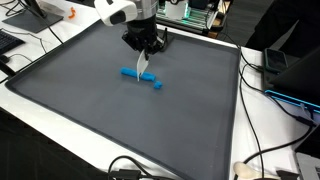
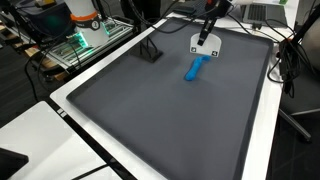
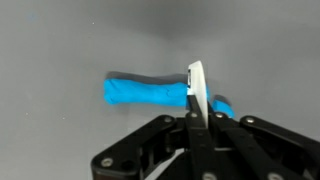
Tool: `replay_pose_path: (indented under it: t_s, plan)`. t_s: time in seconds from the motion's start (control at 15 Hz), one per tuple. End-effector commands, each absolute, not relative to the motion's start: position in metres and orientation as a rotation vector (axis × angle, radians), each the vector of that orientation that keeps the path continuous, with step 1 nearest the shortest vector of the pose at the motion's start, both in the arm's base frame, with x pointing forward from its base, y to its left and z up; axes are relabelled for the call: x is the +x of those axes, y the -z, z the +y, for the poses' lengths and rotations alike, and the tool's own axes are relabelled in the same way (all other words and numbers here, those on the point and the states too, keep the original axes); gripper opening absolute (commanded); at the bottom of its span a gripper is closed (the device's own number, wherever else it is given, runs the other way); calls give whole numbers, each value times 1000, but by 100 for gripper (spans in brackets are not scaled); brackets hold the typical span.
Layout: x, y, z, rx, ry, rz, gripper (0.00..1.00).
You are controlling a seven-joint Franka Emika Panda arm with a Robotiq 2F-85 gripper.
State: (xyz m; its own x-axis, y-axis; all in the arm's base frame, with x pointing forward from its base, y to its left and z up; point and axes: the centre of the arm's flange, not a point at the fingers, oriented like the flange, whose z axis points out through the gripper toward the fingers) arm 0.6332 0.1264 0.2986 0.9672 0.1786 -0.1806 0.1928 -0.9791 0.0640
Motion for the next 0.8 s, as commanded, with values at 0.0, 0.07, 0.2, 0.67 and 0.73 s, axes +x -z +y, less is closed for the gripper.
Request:
replay_pose_path:
  t_s: [0.0,0.07,0.2,0.67,0.73]
  plan:
    - [634,-284,119,3038,305,326,1]
    - [635,-280,119,3038,319,337,1]
    - [634,-274,120,3040,342,351,1]
    - [635,-263,126,3040,369,394,1]
    - [635,-262,126,3040,370,397,1]
